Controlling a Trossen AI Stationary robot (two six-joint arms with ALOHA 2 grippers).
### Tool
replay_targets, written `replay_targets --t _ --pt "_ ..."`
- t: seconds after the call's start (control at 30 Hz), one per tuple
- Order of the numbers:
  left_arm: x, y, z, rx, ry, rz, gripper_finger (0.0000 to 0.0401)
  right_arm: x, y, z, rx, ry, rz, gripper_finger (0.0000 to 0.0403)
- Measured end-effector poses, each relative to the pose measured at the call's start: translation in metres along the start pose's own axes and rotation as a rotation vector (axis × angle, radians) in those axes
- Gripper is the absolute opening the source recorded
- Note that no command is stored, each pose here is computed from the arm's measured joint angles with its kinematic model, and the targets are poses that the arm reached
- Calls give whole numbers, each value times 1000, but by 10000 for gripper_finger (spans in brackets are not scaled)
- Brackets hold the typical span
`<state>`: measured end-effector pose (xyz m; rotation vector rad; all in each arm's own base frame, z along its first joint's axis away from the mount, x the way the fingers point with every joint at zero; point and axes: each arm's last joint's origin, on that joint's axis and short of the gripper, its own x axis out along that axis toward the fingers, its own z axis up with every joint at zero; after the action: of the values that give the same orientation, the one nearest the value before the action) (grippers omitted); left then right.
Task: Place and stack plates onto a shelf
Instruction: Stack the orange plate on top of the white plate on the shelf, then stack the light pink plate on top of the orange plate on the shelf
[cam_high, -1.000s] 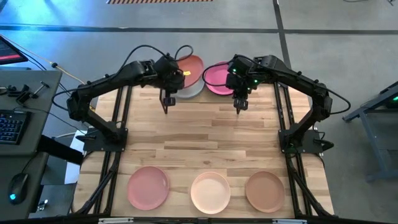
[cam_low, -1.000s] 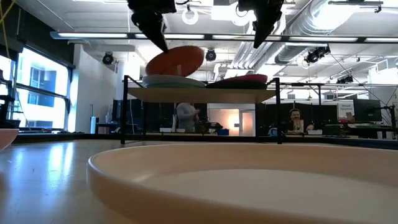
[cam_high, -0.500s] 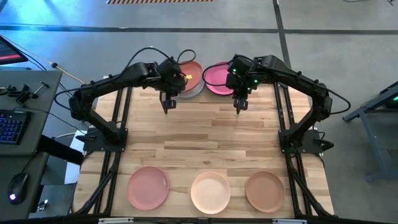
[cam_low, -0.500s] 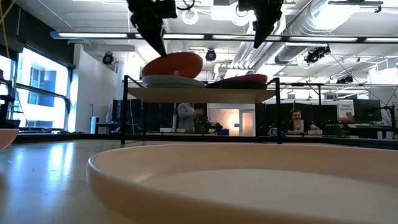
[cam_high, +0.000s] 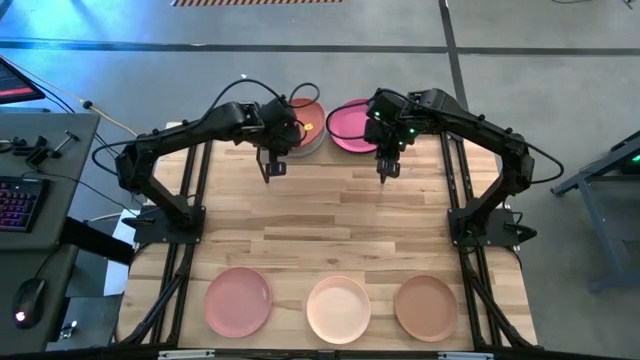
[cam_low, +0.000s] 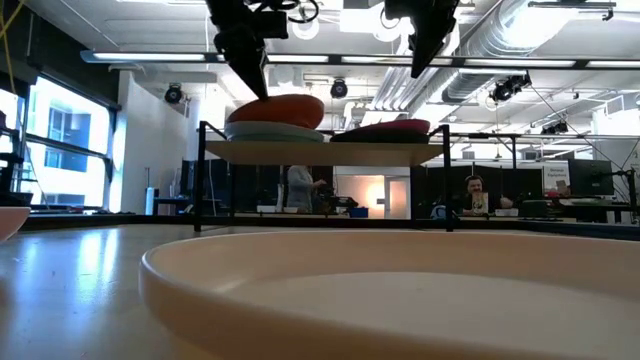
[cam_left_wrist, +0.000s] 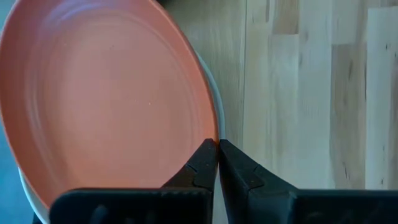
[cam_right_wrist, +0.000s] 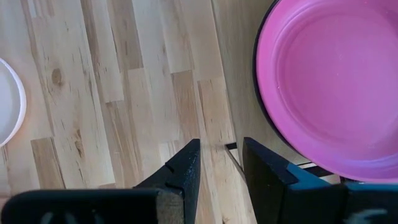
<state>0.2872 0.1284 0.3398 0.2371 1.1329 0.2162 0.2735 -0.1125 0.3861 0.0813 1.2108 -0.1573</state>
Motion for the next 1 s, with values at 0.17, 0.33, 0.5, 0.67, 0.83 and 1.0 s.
replay_targets --t 0.17,0.33,0.5,0.67,0.83,1.0 --pt "0 0 0 -15 0 0 21 0 0 0 0 2 0 99" --pt "0 0 0 -37 1 -1 50 0 0 0 9 2 0 99" --pt "-1 0 0 -60 0 0 74 0 0 0 31 4 1 99" --pt "-14 -4 -1 -106 -33 5 83 0 3 -3 42 28 20 99" --pt "-39 -13 -5 -186 -99 -7 81 0 16 -3 50 54 63 99" --pt "-62 -27 -12 -279 -121 -63 79 1 36 0 21 52 122 99"
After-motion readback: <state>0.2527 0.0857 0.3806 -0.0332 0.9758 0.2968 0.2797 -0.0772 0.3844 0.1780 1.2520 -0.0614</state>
